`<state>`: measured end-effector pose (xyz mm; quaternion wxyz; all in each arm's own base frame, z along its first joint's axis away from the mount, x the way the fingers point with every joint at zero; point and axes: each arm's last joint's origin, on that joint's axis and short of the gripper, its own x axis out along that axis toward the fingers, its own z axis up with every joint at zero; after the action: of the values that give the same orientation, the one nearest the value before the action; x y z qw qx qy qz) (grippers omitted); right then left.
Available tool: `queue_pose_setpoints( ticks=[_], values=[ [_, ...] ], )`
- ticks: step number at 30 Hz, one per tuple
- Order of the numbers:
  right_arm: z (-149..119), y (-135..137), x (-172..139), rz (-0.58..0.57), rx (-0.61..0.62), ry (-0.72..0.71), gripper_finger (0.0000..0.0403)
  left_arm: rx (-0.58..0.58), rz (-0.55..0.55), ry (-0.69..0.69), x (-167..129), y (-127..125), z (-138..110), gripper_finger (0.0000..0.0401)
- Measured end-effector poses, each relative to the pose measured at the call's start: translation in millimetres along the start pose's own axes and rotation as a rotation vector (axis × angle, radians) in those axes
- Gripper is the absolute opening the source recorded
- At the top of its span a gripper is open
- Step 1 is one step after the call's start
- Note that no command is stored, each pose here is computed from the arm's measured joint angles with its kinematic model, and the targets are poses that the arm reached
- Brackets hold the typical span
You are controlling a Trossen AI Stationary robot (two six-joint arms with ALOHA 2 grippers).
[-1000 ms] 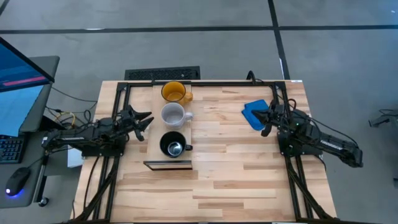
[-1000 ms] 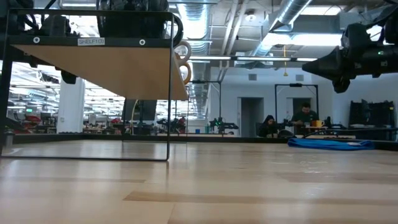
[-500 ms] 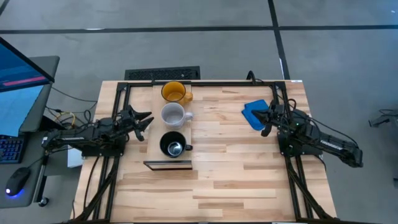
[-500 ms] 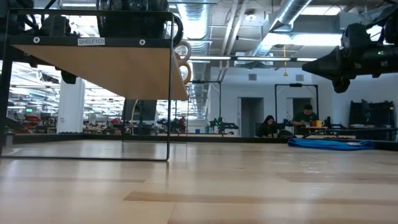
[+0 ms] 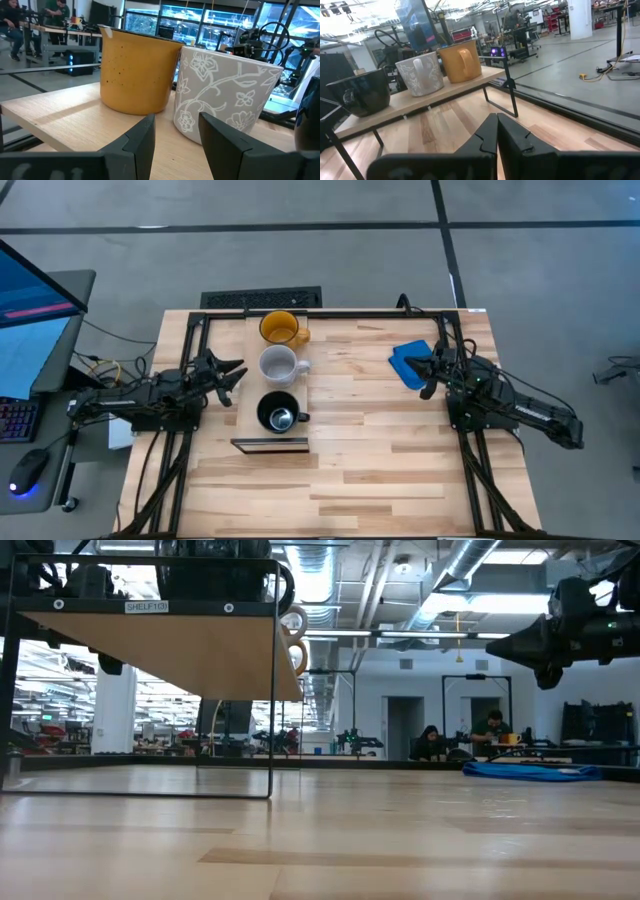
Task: Stack small to large cups/mugs on shelf
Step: Return to Home Position
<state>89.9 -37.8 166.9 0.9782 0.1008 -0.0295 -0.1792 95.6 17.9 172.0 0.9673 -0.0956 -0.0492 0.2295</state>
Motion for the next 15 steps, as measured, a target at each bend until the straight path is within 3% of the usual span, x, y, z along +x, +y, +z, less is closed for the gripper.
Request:
queue_pose_setpoints(
  ticks=[15],
  values=[
    [-0.1, 0.0, 0.0, 0.0, 0.0, 0.0, 0.003, 0.0, 0.002, 0.0, 0.0, 0.1, -0.1, 0.0142]
  ],
)
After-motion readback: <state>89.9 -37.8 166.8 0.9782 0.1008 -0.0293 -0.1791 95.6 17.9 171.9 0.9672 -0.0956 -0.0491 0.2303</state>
